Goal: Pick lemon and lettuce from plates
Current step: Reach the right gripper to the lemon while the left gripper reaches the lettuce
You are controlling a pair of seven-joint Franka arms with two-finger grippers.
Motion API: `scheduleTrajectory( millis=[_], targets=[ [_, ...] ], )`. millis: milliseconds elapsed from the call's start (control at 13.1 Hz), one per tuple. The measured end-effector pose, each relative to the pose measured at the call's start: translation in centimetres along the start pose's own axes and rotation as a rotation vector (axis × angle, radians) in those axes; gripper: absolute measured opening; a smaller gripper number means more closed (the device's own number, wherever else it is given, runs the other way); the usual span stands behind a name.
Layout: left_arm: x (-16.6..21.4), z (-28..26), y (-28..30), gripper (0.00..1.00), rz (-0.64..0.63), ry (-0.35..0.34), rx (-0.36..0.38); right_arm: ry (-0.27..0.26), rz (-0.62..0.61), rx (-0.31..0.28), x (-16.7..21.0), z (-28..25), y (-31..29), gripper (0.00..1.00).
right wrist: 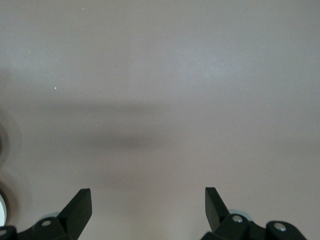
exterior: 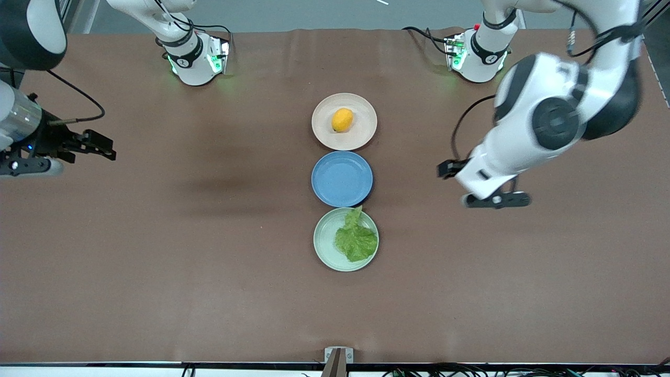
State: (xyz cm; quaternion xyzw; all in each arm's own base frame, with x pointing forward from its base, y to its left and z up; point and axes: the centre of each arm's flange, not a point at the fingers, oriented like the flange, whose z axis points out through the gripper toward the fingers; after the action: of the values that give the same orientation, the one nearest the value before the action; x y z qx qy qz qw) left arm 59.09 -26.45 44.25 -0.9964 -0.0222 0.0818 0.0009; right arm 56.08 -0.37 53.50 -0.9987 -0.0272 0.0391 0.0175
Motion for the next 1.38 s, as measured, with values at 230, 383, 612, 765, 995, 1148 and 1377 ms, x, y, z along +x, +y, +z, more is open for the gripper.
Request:
scheduleTrajectory(
  millis=[230, 383, 612, 765, 995, 1148, 1377],
  targets=[
    [1.0, 4.7, 6.0, 1.00, -0.138, 0.064, -0.034, -0.072, 0.060, 0.100, 0.3, 1.6, -4.1, 1.00],
    [1.5, 7.2, 9.0, 1.00, -0.273, 0.111, -0.079, -0.113, 0.114, 0.104, -0.3, 2.2, -9.1, 1.00],
    [2.3, 9.7, 13.4, 1.00, -0.509, 0.179, -0.186, -0.119, 0.272, 0.063, -3.4, 4.2, -22.1, 1.00],
    [2.6, 11.4, 15.9, 1.00, -0.644, 0.225, -0.290, -0.089, 0.367, 0.051, -7.3, 6.4, -31.6, 1.00],
    [2.4, 14.5, 18.1, 1.00, -0.701, 0.240, -0.348, -0.045, 0.428, 0.063, -14.0, 10.8, -41.7, 1.00],
    [2.7, 16.5, 18.3, 1.00, -0.701, 0.261, -0.381, -0.020, 0.441, 0.054, -17.0, 15.1, -45.9, 1.00],
    [2.9, 19.4, 17.8, 0.97, -0.697, 0.277, -0.381, 0.045, 0.465, 0.026, -19.6, 22.2, -50.7, 1.00]
  ],
)
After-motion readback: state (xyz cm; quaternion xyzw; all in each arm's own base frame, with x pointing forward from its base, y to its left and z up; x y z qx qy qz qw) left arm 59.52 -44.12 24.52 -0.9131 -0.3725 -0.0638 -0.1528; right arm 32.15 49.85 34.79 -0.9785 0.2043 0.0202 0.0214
